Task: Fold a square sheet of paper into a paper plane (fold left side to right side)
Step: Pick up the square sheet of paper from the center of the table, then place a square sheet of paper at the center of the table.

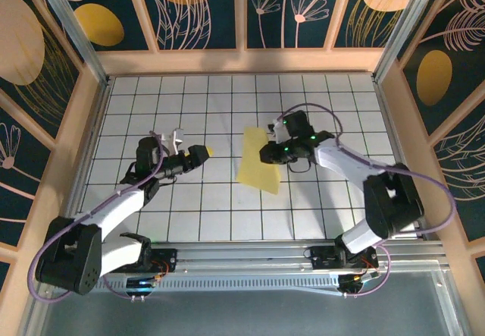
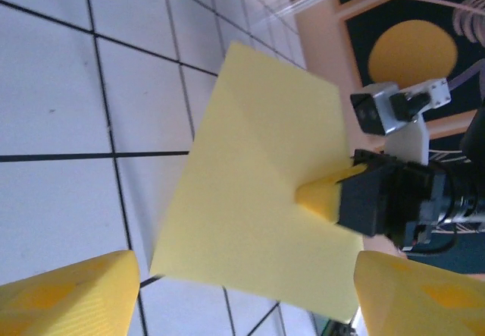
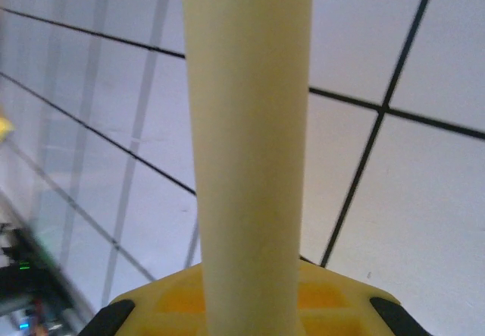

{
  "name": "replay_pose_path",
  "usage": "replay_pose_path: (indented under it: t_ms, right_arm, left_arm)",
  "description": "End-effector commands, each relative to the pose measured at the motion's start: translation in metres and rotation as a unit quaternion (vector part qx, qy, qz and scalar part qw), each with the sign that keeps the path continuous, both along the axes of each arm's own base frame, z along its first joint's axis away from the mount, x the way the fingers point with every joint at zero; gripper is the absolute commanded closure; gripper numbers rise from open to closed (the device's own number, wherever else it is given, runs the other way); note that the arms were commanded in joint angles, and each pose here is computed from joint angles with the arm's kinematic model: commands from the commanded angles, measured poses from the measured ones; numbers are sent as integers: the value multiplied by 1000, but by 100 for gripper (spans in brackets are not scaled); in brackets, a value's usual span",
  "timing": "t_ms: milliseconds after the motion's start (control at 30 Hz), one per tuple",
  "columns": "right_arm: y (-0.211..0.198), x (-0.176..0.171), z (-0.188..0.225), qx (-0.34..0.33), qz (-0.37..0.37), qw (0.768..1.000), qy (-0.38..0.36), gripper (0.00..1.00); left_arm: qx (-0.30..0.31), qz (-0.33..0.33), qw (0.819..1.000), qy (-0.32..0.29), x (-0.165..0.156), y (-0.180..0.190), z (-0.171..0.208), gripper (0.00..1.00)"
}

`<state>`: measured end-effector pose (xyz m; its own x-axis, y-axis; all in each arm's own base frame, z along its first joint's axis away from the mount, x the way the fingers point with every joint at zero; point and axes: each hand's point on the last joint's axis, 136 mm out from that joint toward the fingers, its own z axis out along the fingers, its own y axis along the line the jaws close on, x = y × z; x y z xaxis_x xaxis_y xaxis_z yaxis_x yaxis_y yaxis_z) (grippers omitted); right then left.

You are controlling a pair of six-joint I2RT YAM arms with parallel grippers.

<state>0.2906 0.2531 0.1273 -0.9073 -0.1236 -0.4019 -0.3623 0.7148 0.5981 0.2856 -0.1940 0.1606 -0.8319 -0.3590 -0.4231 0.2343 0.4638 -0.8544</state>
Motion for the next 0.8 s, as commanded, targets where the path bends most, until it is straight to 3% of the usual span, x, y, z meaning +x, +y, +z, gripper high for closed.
replay_pose_path:
  t_ms: [0,167,367,767]
  right_arm:
    - [2,-19,47,84,64,994,-34,84]
    - [4,-45,99,149,121,979,-65,85]
    - [13,-72,147,211,174,958,-82,86]
    - [56,-114,184,261,265,924,-90,87]
  left_arm:
    - [-38,-52,996,-68,-15,-7,36,21]
    - [-84,-104,979,-152,-33,-15,84,17]
    - [-78,-149,960,-225,-48,-19,117,13]
    - [-71,-209,945,-240,-59,-42,123,12]
